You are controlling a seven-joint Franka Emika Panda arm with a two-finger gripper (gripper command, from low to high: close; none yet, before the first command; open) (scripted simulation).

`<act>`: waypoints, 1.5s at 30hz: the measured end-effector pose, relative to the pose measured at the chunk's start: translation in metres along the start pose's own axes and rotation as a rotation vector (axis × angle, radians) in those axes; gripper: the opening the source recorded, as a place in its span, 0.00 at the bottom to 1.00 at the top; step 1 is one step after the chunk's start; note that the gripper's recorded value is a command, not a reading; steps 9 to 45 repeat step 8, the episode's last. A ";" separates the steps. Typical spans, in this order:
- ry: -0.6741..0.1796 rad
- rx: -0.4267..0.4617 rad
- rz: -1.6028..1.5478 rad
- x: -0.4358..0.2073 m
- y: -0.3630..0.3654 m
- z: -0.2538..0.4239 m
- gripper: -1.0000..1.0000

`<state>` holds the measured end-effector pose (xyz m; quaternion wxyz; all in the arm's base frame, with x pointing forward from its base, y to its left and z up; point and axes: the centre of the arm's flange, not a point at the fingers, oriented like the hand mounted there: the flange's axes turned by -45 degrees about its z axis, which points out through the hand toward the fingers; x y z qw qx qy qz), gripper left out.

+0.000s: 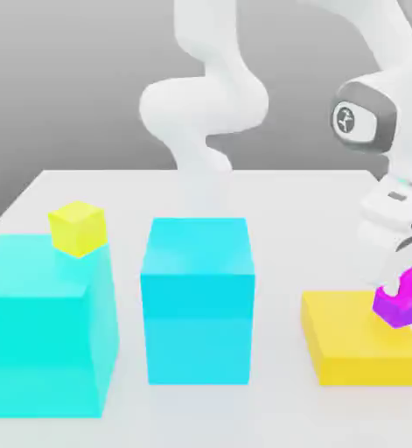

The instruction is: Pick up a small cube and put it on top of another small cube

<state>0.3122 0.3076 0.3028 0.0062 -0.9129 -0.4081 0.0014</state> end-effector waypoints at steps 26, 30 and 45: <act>-0.003 -0.013 -0.039 -0.005 -0.011 0.052 1.00; -0.003 -0.013 -0.039 -0.005 -0.011 0.052 1.00; -0.003 -0.013 -0.039 -0.005 -0.011 0.052 1.00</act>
